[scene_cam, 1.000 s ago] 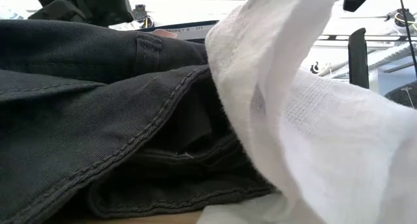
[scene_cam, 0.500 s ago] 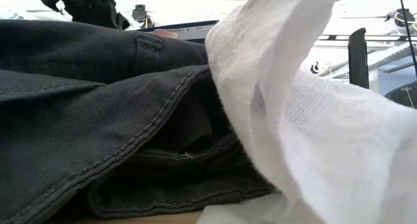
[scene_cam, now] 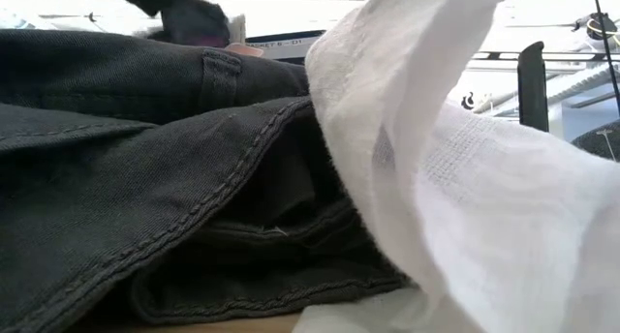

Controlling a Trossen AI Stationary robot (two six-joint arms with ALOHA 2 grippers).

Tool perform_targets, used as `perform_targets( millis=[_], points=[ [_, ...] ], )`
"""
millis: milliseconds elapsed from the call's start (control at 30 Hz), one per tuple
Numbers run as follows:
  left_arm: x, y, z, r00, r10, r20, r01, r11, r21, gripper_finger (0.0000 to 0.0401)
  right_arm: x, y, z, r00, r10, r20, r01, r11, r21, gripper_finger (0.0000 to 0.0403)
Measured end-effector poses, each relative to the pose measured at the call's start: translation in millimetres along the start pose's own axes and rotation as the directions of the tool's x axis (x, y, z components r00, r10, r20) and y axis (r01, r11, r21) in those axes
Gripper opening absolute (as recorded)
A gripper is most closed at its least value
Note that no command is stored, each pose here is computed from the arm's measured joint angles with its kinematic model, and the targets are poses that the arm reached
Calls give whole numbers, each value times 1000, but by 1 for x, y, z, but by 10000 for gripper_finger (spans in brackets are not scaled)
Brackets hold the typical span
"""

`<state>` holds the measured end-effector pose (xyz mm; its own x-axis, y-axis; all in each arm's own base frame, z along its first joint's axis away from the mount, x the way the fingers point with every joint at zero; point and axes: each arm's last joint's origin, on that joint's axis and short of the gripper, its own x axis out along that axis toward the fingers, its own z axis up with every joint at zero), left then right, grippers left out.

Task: Sort clothes
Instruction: Move the black sock to the right of the table

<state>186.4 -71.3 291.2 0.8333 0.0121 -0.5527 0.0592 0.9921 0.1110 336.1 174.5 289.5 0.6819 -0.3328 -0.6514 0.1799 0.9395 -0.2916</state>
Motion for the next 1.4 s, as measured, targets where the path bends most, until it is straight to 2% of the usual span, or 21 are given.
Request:
perform_targets(
  millis=[133,233,367,500,567,700,833,1033,1267,1400],
  points=[
    [-9,-9,3,994,-98,52,96,995,32,2,8,-7,18,993,18,115,-16,1000,-21,160],
    [-11,-14,3,989,-134,59,132,990,50,2,12,-10,32,978,47,204,-40,998,-39,160],
    [-13,-18,3,983,-174,59,169,982,82,2,12,-17,52,923,170,346,-159,986,-59,160],
    [-15,-23,7,967,-233,99,221,967,123,2,19,-30,66,851,315,420,-314,947,-72,160],
    [-16,-25,9,960,-255,117,237,961,143,2,24,-38,69,835,344,430,-359,932,-49,160],
    [-15,-28,11,948,-288,137,264,950,167,2,35,-54,72,833,350,428,-386,922,-3,160],
    [-14,-28,11,948,-289,132,265,949,169,2,40,-65,76,796,407,448,-456,890,4,160],
    [-14,-29,12,947,-290,140,265,949,169,2,50,-79,78,783,429,451,-517,852,86,160],
    [-14,-29,13,944,-291,154,262,948,182,2,72,-79,75,756,494,429,-583,807,98,160],
    [-14,-29,12,945,-291,150,262,947,184,2,77,-75,74,748,506,428,-593,800,90,160]
  ],
)
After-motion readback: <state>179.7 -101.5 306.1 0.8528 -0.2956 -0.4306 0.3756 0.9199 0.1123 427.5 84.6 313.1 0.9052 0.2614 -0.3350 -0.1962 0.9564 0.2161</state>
